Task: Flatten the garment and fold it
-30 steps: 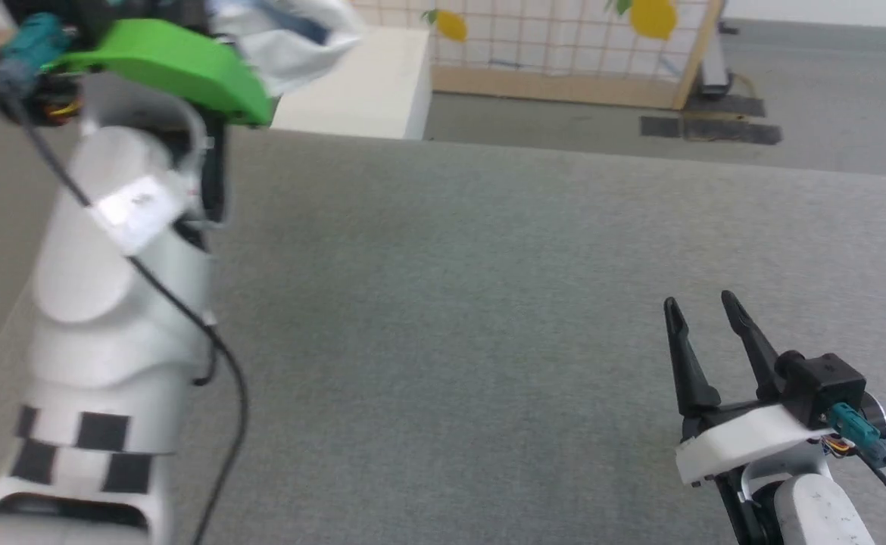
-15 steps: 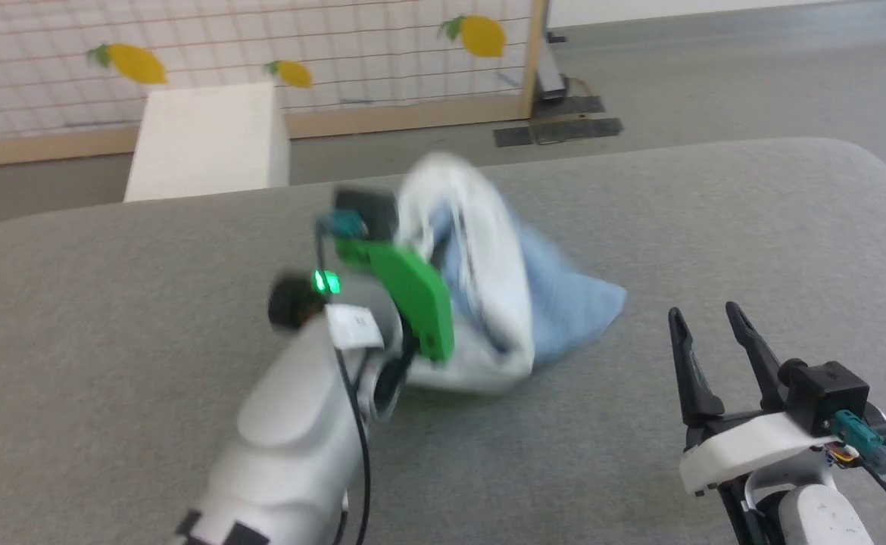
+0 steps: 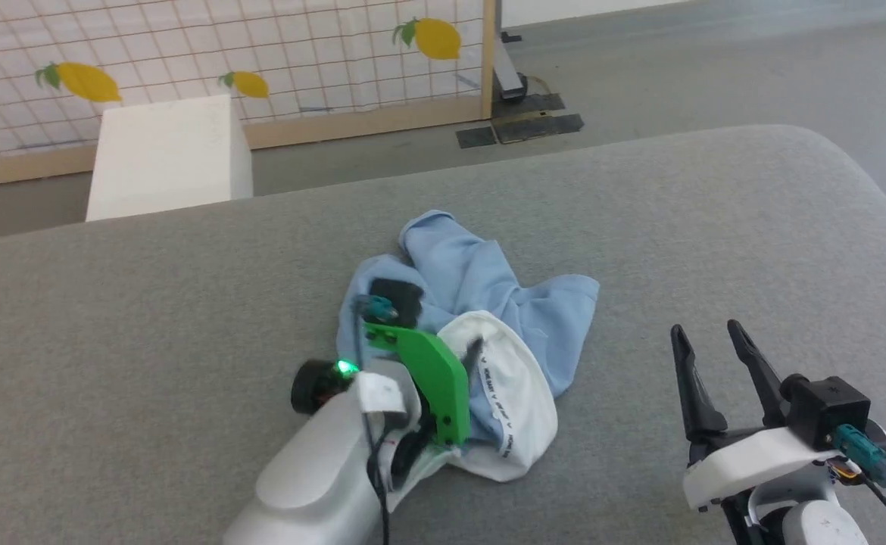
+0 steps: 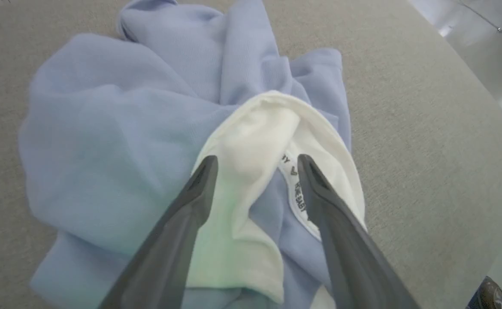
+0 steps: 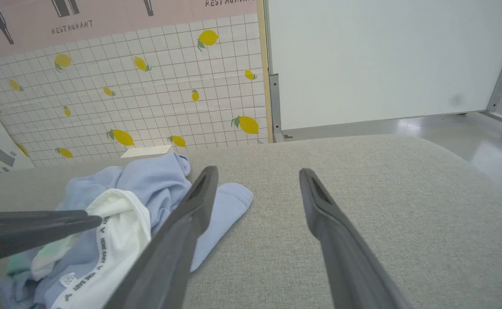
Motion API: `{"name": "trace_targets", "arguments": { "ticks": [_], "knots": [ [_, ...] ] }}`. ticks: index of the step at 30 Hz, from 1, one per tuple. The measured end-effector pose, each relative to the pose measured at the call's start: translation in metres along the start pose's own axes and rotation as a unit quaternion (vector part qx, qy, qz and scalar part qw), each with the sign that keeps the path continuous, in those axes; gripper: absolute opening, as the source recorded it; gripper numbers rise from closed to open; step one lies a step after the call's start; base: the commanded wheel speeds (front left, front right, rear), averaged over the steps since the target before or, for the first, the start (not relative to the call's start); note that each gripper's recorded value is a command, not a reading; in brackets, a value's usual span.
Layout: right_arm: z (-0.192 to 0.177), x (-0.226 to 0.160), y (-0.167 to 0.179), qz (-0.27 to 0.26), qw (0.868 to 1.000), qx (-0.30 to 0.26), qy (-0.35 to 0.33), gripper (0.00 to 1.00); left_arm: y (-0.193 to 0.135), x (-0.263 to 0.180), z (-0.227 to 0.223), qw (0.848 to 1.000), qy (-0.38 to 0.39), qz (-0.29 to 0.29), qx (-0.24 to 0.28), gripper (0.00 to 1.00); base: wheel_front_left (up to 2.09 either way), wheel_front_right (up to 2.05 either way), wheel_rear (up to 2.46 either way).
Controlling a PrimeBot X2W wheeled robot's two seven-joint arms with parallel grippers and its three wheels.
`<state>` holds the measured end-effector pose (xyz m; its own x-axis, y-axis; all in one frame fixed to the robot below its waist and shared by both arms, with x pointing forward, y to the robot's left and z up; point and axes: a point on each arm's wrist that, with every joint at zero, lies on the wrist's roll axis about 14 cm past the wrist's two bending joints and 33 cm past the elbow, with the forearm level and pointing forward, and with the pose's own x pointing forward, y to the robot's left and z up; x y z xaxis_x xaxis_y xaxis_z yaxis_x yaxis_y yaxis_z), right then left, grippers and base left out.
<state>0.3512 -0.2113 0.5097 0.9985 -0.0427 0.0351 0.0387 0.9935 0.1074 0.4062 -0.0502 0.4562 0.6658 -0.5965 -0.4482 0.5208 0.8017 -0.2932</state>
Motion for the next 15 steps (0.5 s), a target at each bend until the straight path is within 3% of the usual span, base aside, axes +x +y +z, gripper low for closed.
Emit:
{"name": "trace_targets", "arguments": {
  "ticks": [2, 7, 15],
  "knots": [
    [0.001, 0.003, 0.003, 0.004, 1.000, 0.000, -0.002, 1.00, 0.013, -0.010, 0.036, 0.995, -0.097, 0.025, -0.001, 1.00, 0.00, 0.00, 0.00],
    [0.003, 0.014, 0.014, 0.022, 1.000, 0.001, -0.006, 1.00, 0.057, -0.060, 0.109, 0.947, -0.307, 0.089, 0.004, 1.00, 0.00, 0.00, 0.00],
    [-0.001, 0.029, 0.041, 0.062, 0.998, 0.005, -0.001, 1.00, 0.122, -0.134, 0.113, 0.899, -0.388, 0.201, 0.019, 1.00, 0.00, 0.00, 0.00]
  ]
}}
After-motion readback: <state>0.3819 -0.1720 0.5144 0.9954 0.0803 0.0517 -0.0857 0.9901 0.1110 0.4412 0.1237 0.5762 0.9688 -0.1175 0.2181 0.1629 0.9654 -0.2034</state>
